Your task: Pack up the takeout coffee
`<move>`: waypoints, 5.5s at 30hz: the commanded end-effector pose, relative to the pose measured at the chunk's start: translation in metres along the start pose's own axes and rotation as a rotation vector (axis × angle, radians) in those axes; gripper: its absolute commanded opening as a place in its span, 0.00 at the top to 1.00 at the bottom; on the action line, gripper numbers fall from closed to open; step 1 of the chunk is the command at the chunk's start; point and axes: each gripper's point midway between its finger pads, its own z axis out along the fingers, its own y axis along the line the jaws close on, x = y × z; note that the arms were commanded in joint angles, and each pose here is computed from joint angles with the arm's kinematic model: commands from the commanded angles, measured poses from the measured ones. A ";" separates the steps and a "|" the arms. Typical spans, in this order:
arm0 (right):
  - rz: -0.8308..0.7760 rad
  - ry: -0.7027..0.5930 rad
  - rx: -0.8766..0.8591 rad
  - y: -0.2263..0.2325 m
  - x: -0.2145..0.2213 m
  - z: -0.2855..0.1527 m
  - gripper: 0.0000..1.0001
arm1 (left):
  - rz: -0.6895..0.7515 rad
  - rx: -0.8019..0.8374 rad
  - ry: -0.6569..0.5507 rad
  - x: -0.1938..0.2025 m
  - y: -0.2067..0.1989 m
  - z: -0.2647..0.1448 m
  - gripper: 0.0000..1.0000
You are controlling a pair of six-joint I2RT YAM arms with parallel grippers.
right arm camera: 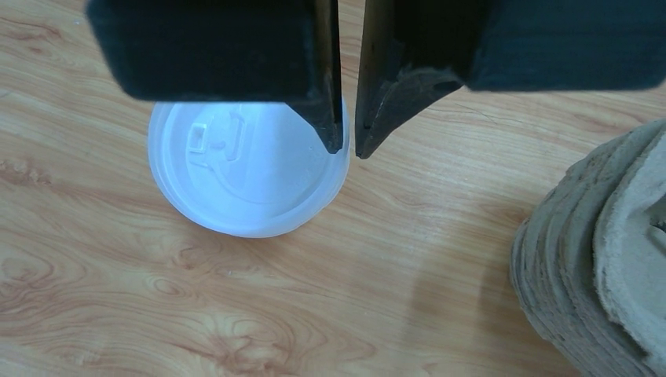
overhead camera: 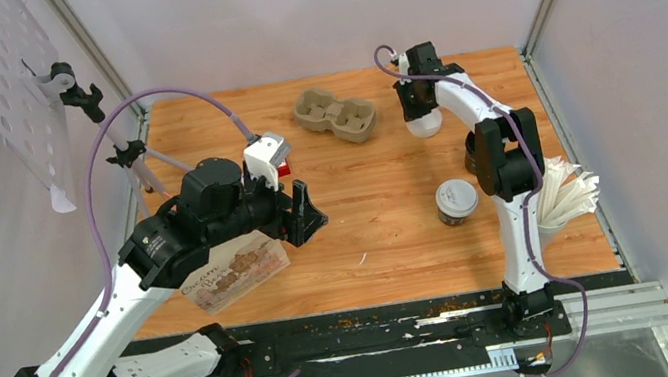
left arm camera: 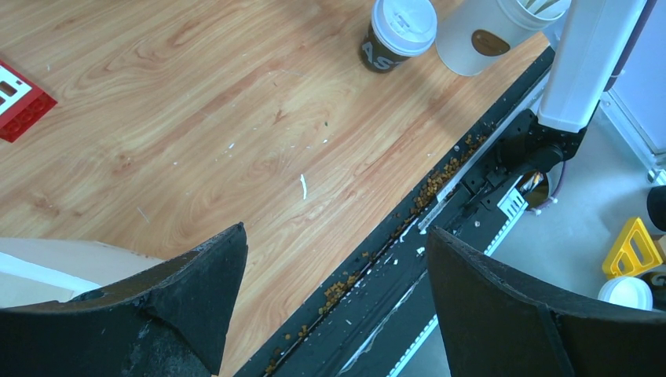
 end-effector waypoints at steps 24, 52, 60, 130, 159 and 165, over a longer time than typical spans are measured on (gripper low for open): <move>-0.051 -0.047 0.004 -0.002 -0.021 -0.009 0.79 | 0.018 0.018 -0.025 -0.006 -0.003 0.003 0.10; -0.046 -0.040 -0.036 0.005 -0.020 -0.013 0.91 | 0.016 0.014 -0.022 -0.004 -0.002 0.006 0.10; 0.024 -0.070 -0.134 0.015 -0.029 -0.018 0.95 | 0.011 0.022 -0.025 -0.005 -0.003 0.005 0.10; 0.279 -0.216 -0.605 0.106 -0.030 -0.238 1.00 | 0.229 -0.064 -0.180 -0.035 0.015 -0.012 0.02; 0.066 -0.317 -1.242 0.287 0.064 -0.436 1.00 | 0.681 0.411 -0.409 -0.017 -0.054 -0.007 0.01; -0.051 -0.204 -1.258 0.285 0.097 -0.429 1.00 | 0.782 0.462 -0.297 -0.004 -0.056 -0.013 0.02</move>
